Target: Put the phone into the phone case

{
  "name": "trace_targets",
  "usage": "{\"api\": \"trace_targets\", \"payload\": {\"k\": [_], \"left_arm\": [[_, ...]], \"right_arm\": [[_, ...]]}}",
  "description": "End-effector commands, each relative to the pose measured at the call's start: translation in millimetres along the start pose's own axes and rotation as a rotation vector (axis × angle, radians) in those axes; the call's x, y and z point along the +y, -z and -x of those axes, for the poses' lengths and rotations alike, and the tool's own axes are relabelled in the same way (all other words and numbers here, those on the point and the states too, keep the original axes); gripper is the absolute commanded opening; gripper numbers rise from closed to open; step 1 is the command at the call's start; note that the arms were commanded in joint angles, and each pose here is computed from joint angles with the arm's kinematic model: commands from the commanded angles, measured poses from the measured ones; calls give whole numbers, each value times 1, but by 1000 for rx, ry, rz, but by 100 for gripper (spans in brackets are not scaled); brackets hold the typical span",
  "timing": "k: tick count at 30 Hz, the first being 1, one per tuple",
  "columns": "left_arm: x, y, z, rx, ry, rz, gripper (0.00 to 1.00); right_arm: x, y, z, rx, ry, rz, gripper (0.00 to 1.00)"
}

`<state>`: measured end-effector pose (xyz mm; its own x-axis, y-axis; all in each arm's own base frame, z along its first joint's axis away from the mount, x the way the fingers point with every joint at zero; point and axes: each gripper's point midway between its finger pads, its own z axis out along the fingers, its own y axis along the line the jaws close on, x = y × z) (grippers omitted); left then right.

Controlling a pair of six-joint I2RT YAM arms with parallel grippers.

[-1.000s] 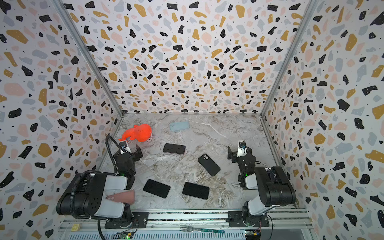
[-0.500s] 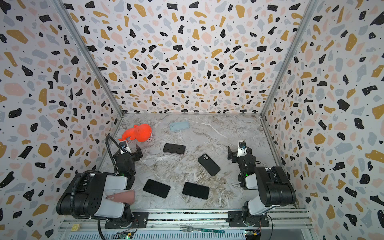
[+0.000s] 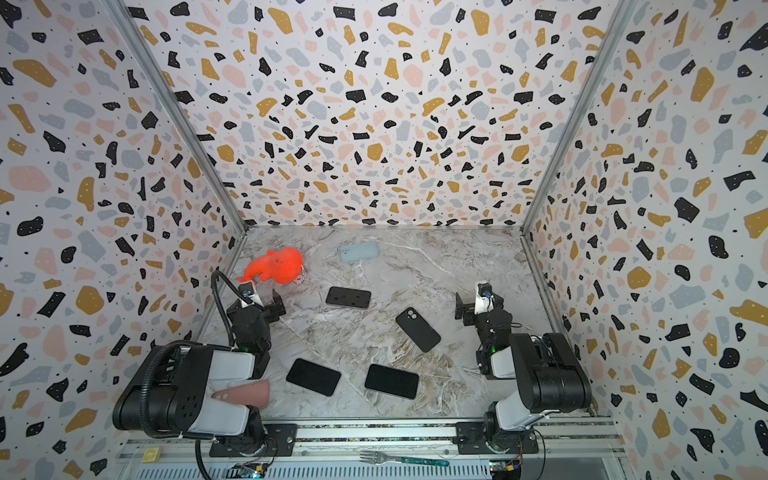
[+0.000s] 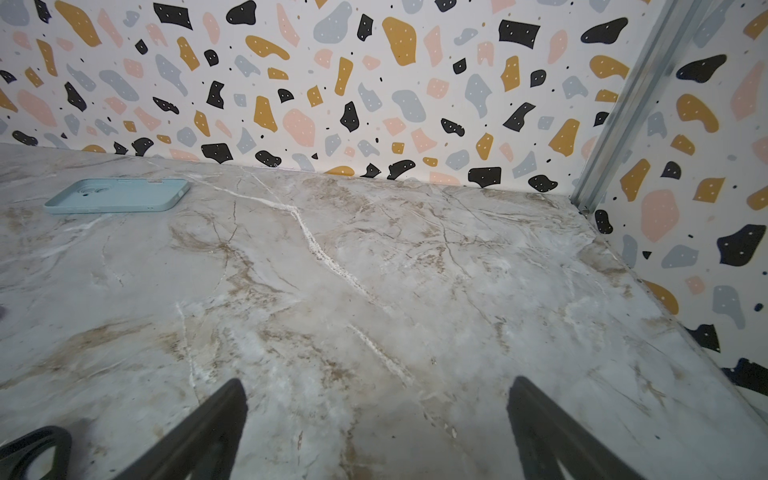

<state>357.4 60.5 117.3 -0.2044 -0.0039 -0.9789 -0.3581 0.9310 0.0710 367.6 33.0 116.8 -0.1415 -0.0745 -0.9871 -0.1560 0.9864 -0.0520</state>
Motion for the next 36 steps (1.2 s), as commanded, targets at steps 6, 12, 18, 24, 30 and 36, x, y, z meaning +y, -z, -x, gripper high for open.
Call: {"api": "trace_targets", "payload": {"k": [6,12,18,24,30,36], "left_arm": [[4,-1,19,-59,28,22,100],[4,-1,19,-59,30,20,100],[4,-2,19,-57,28,19,100],[4,-2,18,-56,27,19,100],[3,-2,19,-57,28,19,100],[4,-3,18,-54,24,22,100]], "right_arm": [[0,3,9,-37,11,3,99],[0,3,8,-33,9,4,99],[0,2,9,-32,9,4,99],[-1,2,9,-32,10,0,99],[-1,1,8,-29,10,0,99],[-1,1,8,-27,10,-1,99]]}}
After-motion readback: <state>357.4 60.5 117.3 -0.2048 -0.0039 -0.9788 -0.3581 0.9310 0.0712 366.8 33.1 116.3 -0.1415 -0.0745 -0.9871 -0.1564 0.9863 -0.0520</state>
